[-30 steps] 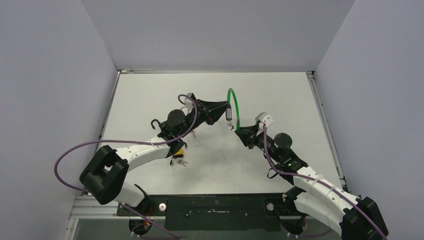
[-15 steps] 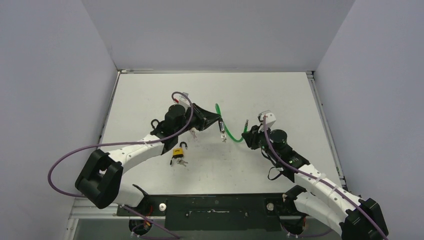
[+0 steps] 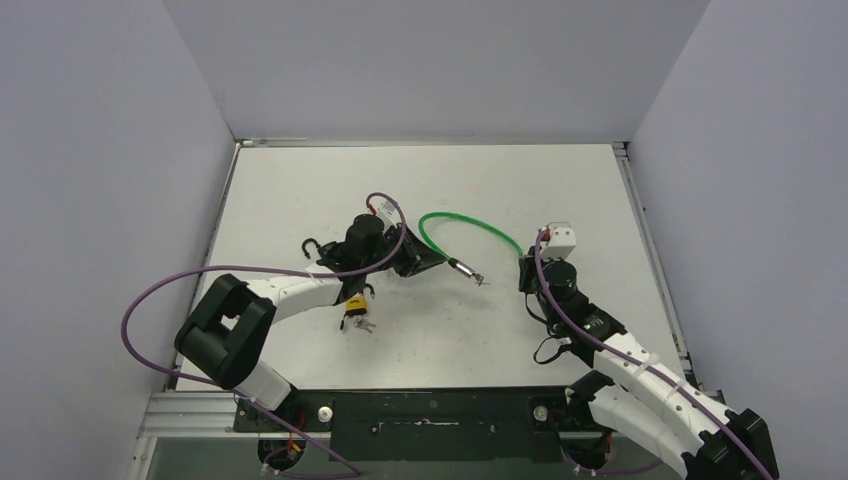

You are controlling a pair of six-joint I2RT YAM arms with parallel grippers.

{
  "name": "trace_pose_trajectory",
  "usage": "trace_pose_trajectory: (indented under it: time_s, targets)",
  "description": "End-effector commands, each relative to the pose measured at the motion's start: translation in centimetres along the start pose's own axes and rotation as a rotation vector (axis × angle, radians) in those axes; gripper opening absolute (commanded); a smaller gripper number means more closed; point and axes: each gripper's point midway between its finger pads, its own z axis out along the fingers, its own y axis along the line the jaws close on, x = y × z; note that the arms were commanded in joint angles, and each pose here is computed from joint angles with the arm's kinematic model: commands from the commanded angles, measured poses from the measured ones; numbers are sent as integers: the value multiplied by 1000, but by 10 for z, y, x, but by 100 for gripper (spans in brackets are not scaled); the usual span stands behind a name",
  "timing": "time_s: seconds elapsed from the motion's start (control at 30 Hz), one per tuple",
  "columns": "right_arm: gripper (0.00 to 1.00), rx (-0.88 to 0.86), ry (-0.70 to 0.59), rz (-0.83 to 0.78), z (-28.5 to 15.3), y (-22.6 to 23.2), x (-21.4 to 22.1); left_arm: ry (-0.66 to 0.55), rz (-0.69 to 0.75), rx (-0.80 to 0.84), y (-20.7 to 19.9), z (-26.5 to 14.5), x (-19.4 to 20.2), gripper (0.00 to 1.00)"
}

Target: Unlock with the key

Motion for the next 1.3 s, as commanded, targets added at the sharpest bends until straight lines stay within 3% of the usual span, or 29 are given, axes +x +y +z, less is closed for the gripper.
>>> trace_pose_trajectory:
  time_s: [0.0,0.37,0.47,0.53,0.6,0.73,0.83,0.93,1.07,1.27]
  targets:
    - [0,59,-185,24,-9,-9,-59,-6,46,-4,7,-1,-2,0]
    - [3,-25,-141,53,-4,7,-44,-68,89,-144,44,-5,-12,0]
    - [16,-69,-99,84,-1,17,-37,-89,138,-184,48,-10,-17,0]
    - [32,-96,-52,104,3,26,-31,-103,173,-225,52,-15,-20,0]
    - [41,-131,4,109,9,36,-22,-123,215,-254,50,-23,-25,7]
    - [54,-219,120,97,23,59,-4,-179,312,-312,46,-43,-38,34]
    - [56,-294,215,70,34,79,11,-206,374,-383,50,-64,-44,52]
    - [56,-336,310,24,50,95,27,-259,424,-436,49,-86,-53,63]
    - [57,-347,391,-38,73,111,40,-340,458,-481,42,-116,-65,72]
    - [54,-342,479,-122,99,135,61,-430,510,-516,23,-153,-79,75]
